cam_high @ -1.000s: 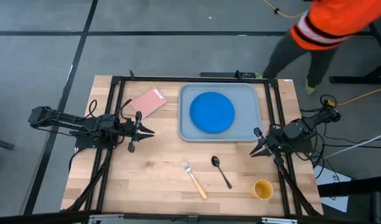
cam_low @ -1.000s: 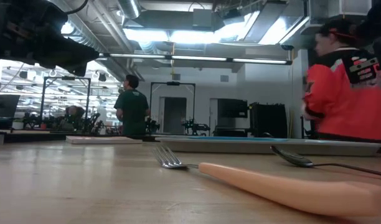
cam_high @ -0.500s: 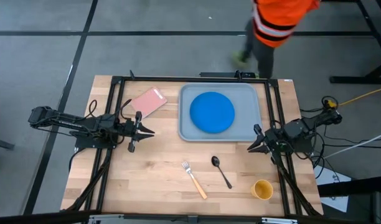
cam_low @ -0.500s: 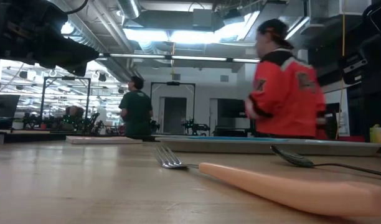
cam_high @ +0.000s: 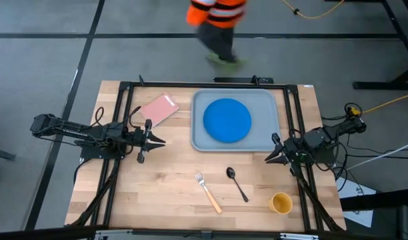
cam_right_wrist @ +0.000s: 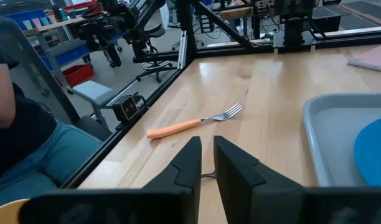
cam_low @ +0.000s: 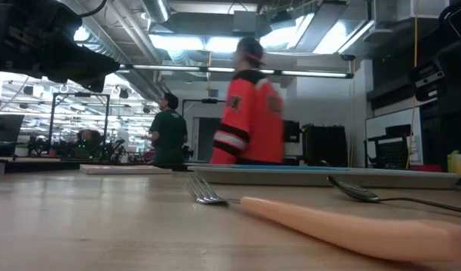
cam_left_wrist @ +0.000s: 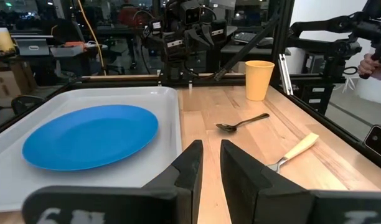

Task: Pick and place plate/cup/fork/spoon on tray
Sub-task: Put the cup on the gray tray

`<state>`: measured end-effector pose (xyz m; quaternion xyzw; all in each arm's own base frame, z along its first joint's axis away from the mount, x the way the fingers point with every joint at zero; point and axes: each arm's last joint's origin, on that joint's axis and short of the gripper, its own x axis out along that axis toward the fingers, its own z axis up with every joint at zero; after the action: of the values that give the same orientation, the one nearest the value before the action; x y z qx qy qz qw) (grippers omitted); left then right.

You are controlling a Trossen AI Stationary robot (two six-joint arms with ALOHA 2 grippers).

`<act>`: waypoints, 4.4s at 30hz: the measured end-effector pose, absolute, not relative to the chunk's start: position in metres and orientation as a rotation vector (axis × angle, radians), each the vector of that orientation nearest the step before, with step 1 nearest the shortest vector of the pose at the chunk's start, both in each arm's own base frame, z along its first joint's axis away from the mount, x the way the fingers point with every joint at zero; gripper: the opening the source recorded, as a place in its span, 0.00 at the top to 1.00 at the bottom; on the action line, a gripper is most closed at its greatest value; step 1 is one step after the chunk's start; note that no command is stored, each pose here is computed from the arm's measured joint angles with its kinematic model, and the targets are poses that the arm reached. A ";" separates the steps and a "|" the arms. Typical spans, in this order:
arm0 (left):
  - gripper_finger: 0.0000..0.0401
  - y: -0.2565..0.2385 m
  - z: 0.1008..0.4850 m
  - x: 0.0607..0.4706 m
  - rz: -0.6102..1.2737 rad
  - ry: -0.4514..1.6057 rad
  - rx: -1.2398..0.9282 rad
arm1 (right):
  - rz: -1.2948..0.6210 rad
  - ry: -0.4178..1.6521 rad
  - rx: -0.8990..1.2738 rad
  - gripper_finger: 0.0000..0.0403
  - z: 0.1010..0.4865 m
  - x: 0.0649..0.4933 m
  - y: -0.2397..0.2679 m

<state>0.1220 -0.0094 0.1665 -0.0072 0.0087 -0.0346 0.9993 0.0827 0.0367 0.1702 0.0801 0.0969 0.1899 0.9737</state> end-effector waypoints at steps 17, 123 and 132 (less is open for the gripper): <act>0.88 -0.009 0.166 0.122 -0.069 0.018 -0.014 | 0.379 0.230 0.154 0.88 0.168 0.085 0.038; 0.88 -0.007 0.165 0.122 0.007 0.035 -0.075 | -0.233 1.075 0.455 0.81 0.292 0.138 0.096; 0.88 -0.007 0.165 0.122 0.007 0.035 -0.074 | 0.059 1.197 0.610 0.63 0.298 0.140 0.109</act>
<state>0.1220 -0.0072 0.1647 -0.0370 0.0176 0.0033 0.9992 0.1397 0.1091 0.2977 0.2825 0.5545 0.0272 0.7823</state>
